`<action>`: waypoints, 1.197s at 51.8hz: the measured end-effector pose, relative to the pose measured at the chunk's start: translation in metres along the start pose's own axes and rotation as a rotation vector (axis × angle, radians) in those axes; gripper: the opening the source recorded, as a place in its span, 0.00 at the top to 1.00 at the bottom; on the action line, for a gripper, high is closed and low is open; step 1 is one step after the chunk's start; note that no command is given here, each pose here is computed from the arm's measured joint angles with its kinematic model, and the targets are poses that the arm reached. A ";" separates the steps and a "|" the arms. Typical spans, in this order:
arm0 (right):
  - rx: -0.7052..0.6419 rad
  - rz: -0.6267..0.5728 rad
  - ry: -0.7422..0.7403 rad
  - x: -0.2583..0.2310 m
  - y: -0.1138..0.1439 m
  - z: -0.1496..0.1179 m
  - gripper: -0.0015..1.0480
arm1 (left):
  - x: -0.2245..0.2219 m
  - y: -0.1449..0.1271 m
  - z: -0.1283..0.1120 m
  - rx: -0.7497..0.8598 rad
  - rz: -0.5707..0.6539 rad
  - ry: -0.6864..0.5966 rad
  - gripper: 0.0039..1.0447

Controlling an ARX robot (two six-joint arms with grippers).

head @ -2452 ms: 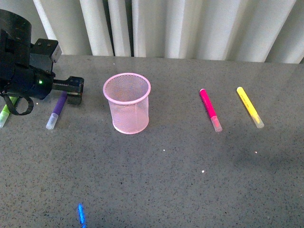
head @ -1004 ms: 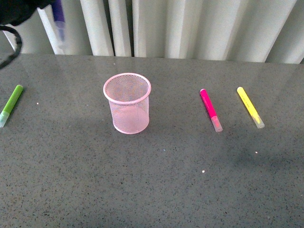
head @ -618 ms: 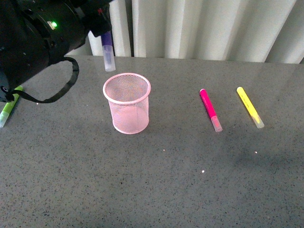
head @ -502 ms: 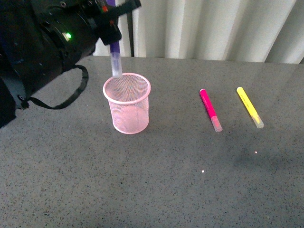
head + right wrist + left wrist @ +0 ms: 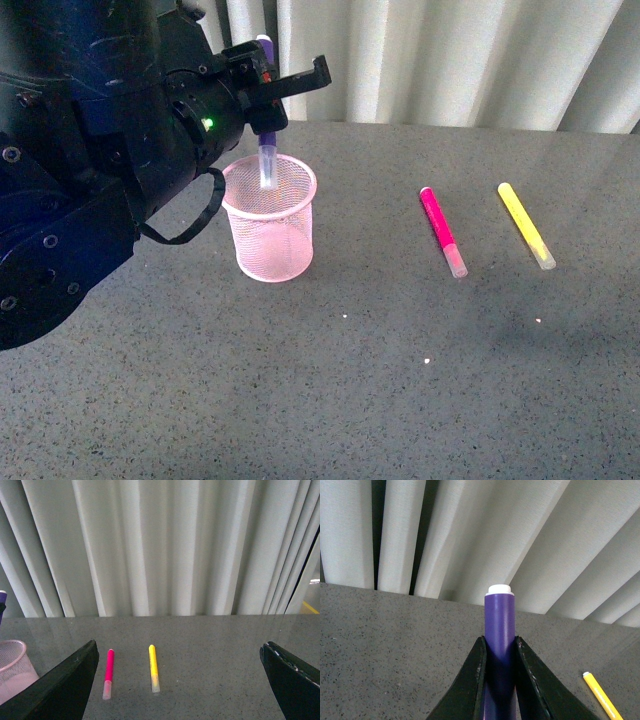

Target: Insert purple and pink pens into pink cup

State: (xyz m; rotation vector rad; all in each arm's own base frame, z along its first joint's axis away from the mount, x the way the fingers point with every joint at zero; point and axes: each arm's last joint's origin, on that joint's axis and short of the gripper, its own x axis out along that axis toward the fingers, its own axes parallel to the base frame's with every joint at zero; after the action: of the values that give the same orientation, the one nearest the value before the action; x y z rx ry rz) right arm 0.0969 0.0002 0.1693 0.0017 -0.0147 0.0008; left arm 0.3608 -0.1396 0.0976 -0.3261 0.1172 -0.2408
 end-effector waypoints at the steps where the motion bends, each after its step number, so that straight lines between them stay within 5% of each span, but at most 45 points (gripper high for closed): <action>1: 0.000 0.000 0.000 0.000 0.000 0.000 0.07 | 0.000 0.001 0.001 -0.001 0.003 -0.003 0.88; 50: 0.000 0.000 0.000 0.000 0.000 0.000 0.07 | 0.003 0.009 -0.012 -0.105 0.091 0.030 0.87; 62: 0.000 0.000 0.000 0.000 0.000 0.000 0.07 | 0.002 0.008 -0.010 -0.139 0.105 0.029 0.53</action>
State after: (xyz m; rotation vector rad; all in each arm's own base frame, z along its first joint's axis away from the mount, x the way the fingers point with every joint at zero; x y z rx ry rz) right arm 0.0969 0.0002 0.1693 0.0017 -0.0147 0.0008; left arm 0.3630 -0.1355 0.0852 -0.4536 0.1797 -0.1335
